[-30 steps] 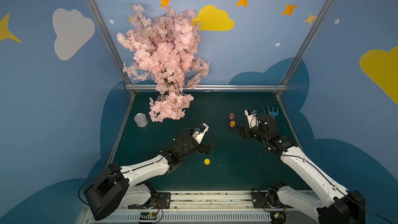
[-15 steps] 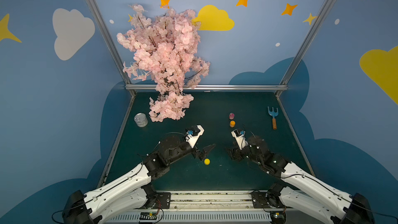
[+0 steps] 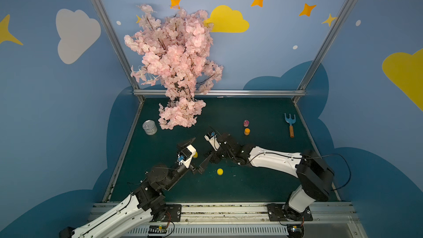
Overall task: Close the paint jar lid
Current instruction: Pick up the paint jar from the center of the board.
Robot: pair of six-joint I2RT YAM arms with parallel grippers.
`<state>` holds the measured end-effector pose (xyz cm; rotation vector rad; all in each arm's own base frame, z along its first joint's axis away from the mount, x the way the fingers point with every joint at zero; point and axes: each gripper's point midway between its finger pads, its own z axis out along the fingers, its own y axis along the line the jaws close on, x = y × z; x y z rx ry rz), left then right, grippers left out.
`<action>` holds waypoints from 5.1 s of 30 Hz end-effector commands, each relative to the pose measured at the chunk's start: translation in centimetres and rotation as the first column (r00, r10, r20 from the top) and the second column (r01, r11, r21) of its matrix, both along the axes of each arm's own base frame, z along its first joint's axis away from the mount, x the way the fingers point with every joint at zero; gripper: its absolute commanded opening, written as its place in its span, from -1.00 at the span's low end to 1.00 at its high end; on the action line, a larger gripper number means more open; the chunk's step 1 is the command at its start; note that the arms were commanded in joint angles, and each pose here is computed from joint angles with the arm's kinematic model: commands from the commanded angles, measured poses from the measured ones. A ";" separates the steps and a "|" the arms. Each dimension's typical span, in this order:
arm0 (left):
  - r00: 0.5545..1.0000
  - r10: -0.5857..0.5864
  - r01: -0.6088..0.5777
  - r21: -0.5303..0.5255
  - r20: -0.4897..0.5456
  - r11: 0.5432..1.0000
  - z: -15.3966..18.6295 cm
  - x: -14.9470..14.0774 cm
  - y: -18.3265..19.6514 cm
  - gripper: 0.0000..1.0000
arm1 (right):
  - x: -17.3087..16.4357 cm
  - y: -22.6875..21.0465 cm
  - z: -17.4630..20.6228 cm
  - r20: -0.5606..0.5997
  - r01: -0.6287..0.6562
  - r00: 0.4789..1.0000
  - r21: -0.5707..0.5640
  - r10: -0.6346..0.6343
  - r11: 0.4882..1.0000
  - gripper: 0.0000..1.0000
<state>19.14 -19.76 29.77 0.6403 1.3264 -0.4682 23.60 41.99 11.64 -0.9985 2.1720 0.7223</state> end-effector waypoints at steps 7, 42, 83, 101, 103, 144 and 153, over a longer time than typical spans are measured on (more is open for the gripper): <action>0.974 0.175 -0.158 -0.123 0.147 0.980 3.4 -1.3 4.6 1.00 | -0.7 5.5 -3.8 -0.046 -0.088 0.995 -0.040 0.086 0.995 0.38; 0.966 0.196 -0.175 -0.127 0.171 0.976 3.8 -1.7 5.1 1.00 | 1.8 6.7 -7.6 -0.009 0.015 1.000 -0.186 -0.017 0.982 -0.26; 0.979 0.138 -0.140 0.004 0.147 0.990 1.6 -0.5 1.8 1.00 | 2.3 -4.9 -6.1 0.121 0.209 0.977 -0.343 -0.177 0.916 -0.58; 0.941 -0.337 0.322 0.205 0.039 0.924 -6.7 -1.2 -7.7 0.90 | 0.9 -15.0 0.5 0.163 0.341 0.937 -0.219 -0.310 0.914 -0.61; 0.943 -0.333 0.326 0.182 0.009 0.928 -7.5 -0.3 -7.8 0.84 | 0.5 -15.1 1.4 0.159 0.332 0.939 -0.202 -0.304 0.921 -0.61; 0.897 -0.425 0.420 -0.069 -0.119 0.905 -11.4 3.1 -10.4 0.20 | -4.3 -9.1 12.0 0.155 0.117 0.979 0.120 -0.135 0.986 -0.63; 0.898 -0.426 0.420 -0.076 -0.107 0.904 -10.9 2.9 -10.1 0.09 | -4.6 -8.6 12.5 0.152 0.106 0.980 0.147 -0.129 0.983 -0.62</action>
